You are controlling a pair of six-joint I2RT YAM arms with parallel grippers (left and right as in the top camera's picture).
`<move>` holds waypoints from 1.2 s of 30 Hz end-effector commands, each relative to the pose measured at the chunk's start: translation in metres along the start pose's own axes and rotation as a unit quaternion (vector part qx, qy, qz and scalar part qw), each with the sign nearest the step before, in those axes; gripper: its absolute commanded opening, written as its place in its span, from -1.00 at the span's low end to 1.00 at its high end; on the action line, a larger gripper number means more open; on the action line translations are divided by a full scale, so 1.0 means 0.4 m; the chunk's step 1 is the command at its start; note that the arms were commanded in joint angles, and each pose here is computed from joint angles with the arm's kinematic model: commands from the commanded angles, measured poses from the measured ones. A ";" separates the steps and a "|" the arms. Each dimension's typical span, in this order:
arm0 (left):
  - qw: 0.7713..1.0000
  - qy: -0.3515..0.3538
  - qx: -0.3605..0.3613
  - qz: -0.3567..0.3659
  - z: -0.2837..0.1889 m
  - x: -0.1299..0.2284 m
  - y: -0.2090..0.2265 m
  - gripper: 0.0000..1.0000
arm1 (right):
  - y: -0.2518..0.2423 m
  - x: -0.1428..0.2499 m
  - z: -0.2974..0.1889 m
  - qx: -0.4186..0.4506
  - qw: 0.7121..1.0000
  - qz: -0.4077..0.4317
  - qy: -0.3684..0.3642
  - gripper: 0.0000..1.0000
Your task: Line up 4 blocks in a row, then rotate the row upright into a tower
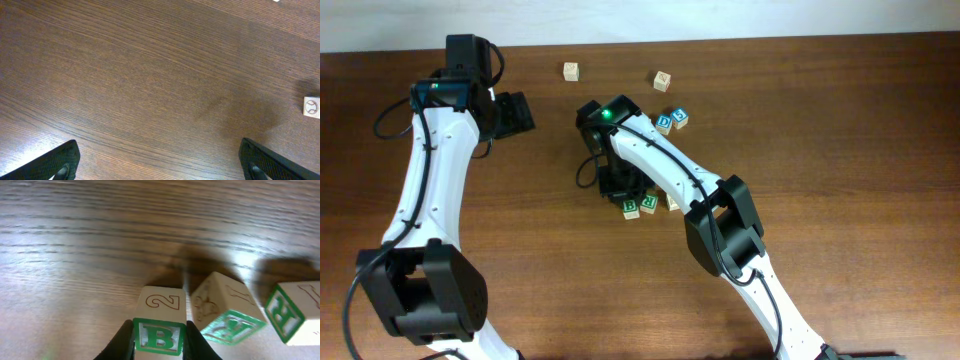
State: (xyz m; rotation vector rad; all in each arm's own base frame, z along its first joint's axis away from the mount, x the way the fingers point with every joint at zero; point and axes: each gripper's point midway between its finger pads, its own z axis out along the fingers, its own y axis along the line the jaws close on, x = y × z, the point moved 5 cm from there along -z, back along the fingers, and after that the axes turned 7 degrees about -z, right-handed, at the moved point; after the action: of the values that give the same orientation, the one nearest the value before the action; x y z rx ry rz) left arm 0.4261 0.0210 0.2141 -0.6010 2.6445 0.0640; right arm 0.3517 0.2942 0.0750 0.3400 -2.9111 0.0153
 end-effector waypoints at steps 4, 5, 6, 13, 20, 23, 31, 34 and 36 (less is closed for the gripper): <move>1.000 -0.006 0.000 -0.007 -0.005 -0.012 -0.001 1.00 | -0.036 -0.036 0.020 0.069 0.996 0.046 -0.043 -0.60; 1.000 -0.006 0.000 -0.007 -0.005 -0.012 -0.001 1.00 | -0.036 -0.040 0.020 0.068 0.996 0.046 -0.047 -0.60; 1.000 -0.006 0.000 -0.007 -0.005 -0.012 0.000 1.00 | -0.035 -0.041 0.020 0.067 0.995 0.046 -0.048 -0.60; 1.000 -0.006 0.000 -0.007 -0.005 -0.012 -0.001 1.00 | -0.057 -0.033 0.017 0.098 0.992 0.059 -0.046 -0.60; 1.000 -0.004 -0.001 -0.006 -0.005 -0.010 0.000 0.92 | -0.049 -0.019 0.018 0.084 0.995 0.050 -0.027 -0.11; 1.000 -0.005 0.000 -0.006 -0.005 -0.010 -0.001 0.90 | -0.036 -0.024 -0.036 0.060 0.997 0.028 -0.043 -0.10; 0.993 -0.041 0.094 0.060 -0.179 0.030 -0.096 0.86 | -0.146 0.051 -0.574 -0.101 0.952 -0.047 -0.284 -0.07; 0.990 -0.023 0.117 0.078 -0.222 0.074 -0.120 0.75 | -0.276 0.161 -0.747 -0.106 0.921 -0.032 -0.374 -0.08; 0.990 -0.001 0.111 0.088 -0.222 0.101 -0.123 0.75 | -0.345 0.262 -0.825 -0.095 0.905 -0.014 -0.415 -0.07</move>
State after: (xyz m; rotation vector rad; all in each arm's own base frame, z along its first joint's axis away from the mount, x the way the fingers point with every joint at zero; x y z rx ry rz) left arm 0.3860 -0.0440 0.2786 -0.3355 2.6176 -0.1453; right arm 0.3827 0.1723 0.3773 0.3747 -3.6136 -0.5168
